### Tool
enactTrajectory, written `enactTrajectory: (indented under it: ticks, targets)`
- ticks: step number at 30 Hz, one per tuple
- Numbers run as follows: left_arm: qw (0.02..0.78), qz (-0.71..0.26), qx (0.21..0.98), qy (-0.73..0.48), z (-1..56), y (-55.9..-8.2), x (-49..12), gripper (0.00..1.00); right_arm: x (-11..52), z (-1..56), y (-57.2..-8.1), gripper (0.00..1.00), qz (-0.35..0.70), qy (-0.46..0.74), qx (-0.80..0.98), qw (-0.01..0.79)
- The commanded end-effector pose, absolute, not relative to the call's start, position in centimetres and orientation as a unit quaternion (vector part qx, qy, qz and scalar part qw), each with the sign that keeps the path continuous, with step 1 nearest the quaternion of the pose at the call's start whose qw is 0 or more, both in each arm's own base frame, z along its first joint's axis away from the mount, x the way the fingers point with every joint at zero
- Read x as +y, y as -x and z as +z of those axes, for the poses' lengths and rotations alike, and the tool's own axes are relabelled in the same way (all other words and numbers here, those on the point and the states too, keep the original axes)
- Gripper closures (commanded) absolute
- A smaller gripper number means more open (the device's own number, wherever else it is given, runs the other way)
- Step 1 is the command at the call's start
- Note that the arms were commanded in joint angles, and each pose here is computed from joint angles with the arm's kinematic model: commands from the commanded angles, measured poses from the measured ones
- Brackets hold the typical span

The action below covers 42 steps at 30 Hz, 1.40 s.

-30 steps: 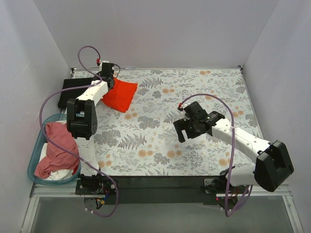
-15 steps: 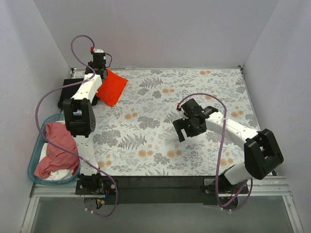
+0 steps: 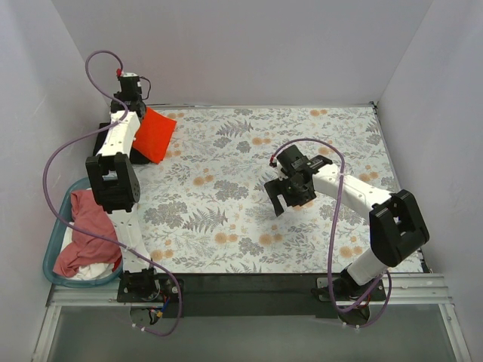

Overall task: Fold and stack the t-shirts
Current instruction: Neatly place the folded tshirt to the corner

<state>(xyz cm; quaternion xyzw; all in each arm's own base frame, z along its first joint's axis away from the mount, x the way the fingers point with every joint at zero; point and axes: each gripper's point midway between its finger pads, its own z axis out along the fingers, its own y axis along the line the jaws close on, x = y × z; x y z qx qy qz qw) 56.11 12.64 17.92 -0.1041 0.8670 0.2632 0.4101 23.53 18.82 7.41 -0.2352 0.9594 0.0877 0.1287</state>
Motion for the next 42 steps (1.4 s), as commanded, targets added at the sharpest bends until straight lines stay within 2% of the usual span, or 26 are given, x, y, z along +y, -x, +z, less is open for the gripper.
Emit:
enactTrajectory:
  ticks: [1, 6, 12, 21, 42]
  targets:
    - [0.449, 0.282, 0.838, 0.127, 22.3, -56.8, 15.3, 1.0, 18.9, 8.3, -23.6, 0.02, 0.091, 0.242, 0.958, 0.124]
    - [0.451, 0.28, 0.835, 0.145, 22.0, -57.2, 17.3, 1.0, 18.8, 8.1, -23.6, 0.02, 0.086, 0.244, 0.959, 0.118]
    - [0.424, 0.296, 0.838, 0.176, 17.9, -56.4, 19.2, 1.0, 18.6, 7.3, -23.2, 0.02, 0.081, 0.244, 0.961, 0.103]
    - [0.396, 0.341, 0.83, 0.194, 14.8, -55.3, 22.0, 1.0, 18.6, 6.8, -23.2, 0.01, 0.078, 0.246, 0.962, 0.093]
    - [0.374, 0.436, 0.795, 0.194, 15.8, -54.9, 26.6, 1.0, 17.5, 6.1, -23.0, 0.02, 0.046, 0.246, 0.966, 0.072]
